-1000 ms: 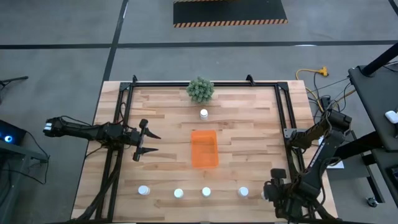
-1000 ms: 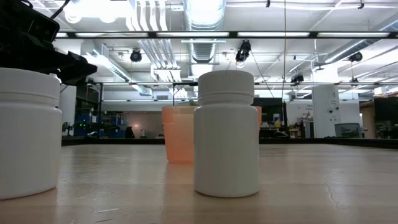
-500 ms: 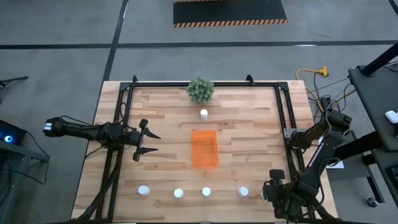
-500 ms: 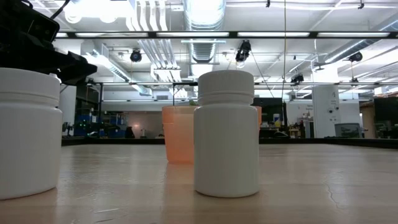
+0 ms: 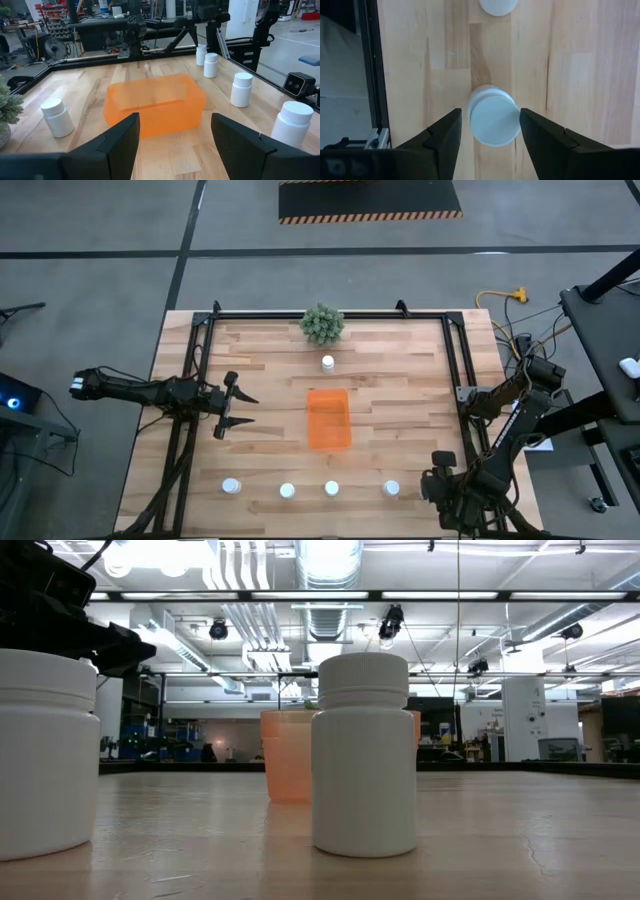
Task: Pick and place pill bottles into a basket
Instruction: Put the white pill bottle into the orange bin
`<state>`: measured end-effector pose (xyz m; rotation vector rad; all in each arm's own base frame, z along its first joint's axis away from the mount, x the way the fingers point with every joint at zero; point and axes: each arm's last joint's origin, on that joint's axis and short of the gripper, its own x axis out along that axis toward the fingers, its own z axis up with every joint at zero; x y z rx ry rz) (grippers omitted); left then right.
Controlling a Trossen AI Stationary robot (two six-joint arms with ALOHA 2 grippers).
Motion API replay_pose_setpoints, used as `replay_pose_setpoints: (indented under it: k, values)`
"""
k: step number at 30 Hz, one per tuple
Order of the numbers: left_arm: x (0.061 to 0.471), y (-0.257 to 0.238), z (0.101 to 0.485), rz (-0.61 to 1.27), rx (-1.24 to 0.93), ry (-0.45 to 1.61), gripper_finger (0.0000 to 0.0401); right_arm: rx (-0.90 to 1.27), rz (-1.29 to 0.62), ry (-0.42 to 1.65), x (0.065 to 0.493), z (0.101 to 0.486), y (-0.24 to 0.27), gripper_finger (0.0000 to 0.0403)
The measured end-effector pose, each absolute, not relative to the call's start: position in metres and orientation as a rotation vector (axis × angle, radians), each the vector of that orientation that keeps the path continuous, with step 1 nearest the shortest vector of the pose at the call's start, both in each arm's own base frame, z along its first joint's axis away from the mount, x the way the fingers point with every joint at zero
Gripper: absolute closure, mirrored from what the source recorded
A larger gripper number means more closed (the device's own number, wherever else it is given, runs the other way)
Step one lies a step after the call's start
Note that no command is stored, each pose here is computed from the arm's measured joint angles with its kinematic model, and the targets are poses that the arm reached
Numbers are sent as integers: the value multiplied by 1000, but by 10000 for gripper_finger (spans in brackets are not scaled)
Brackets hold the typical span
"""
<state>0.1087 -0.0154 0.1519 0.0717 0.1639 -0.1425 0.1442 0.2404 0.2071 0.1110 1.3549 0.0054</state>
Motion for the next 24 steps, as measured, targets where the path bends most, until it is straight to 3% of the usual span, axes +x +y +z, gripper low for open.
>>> replay_pose_setpoints:
  k: [24]
  values:
    - [109,-15,152,-143,72,164,173,129,24,1346,145,209,242,211]
